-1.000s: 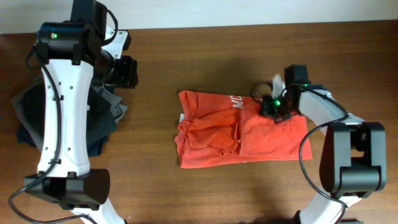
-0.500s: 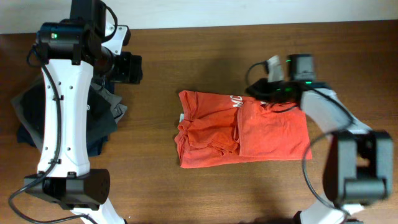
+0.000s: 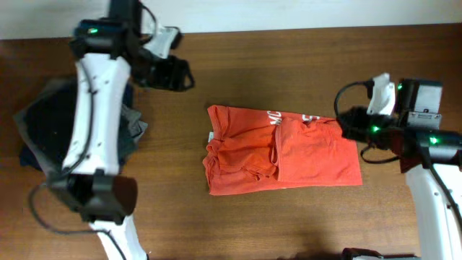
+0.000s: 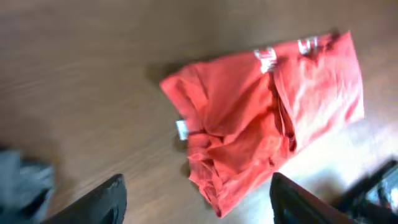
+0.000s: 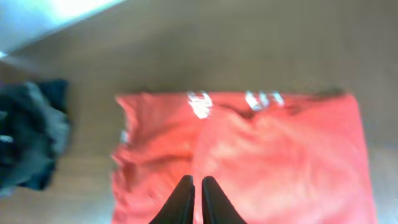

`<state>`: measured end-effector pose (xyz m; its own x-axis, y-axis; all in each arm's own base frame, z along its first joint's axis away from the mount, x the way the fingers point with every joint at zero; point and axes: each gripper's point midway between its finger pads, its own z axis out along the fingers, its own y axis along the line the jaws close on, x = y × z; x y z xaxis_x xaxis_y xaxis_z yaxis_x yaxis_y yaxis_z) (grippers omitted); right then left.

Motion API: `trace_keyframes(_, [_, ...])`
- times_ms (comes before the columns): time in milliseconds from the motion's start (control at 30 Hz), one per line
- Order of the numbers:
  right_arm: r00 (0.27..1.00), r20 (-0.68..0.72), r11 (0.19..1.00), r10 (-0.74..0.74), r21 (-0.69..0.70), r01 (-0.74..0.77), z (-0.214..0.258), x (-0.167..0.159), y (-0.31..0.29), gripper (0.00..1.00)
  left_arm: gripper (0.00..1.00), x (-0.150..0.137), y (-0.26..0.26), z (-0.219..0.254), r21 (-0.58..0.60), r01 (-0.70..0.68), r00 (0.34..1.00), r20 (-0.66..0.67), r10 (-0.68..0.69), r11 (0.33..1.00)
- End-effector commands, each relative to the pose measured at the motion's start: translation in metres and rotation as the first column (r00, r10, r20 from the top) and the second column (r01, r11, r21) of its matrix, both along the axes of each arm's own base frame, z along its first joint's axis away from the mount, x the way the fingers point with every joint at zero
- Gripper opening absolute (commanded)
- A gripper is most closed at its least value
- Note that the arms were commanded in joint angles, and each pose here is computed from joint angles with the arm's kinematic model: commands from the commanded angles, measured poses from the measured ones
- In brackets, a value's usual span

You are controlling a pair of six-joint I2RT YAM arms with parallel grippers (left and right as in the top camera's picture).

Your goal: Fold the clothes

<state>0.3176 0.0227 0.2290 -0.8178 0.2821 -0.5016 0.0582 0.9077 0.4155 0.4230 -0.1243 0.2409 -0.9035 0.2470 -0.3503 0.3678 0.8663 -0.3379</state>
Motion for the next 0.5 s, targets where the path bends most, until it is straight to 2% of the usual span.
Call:
trace_keyframes(0, [0.992, -0.107, 0.995, -0.064, -0.088, 0.054, -0.021, -0.013, -0.016, 0.15, 0.79, -0.007, -0.031, -0.049, -0.036, 0.127, 0.982, -0.138, -0.131, 0.991])
trace_keyframes(67, [0.993, -0.109, 0.994, -0.039, -0.101, 0.028, -0.020, -0.018, -0.015, 0.30, 0.99, -0.011, -0.032, -0.079, -0.030, 0.077, 0.960, -0.266, -0.082, 0.997])
trace_keyframes(133, [0.995, -0.101, 0.991, 0.003, -0.129, -0.016, -0.018, -0.022, -0.015, 0.36, 0.99, -0.011, -0.032, -0.105, -0.025, 0.018, 0.930, -0.368, -0.026, 1.000])
trace_keyframes(300, [0.987, -0.157, 0.989, 0.035, -0.139, -0.057, -0.023, -0.040, -0.013, 0.40, 0.99, -0.018, -0.045, -0.156, -0.103, -0.002, 0.849, -0.527, -0.053, 0.995])
trace_keyframes(467, [0.983, -0.178, 0.985, 0.053, -0.151, -0.080, -0.026, -0.045, -0.013, 0.41, 0.99, -0.026, -0.048, -0.186, -0.109, 0.045, 0.819, -0.565, -0.099, 0.993])
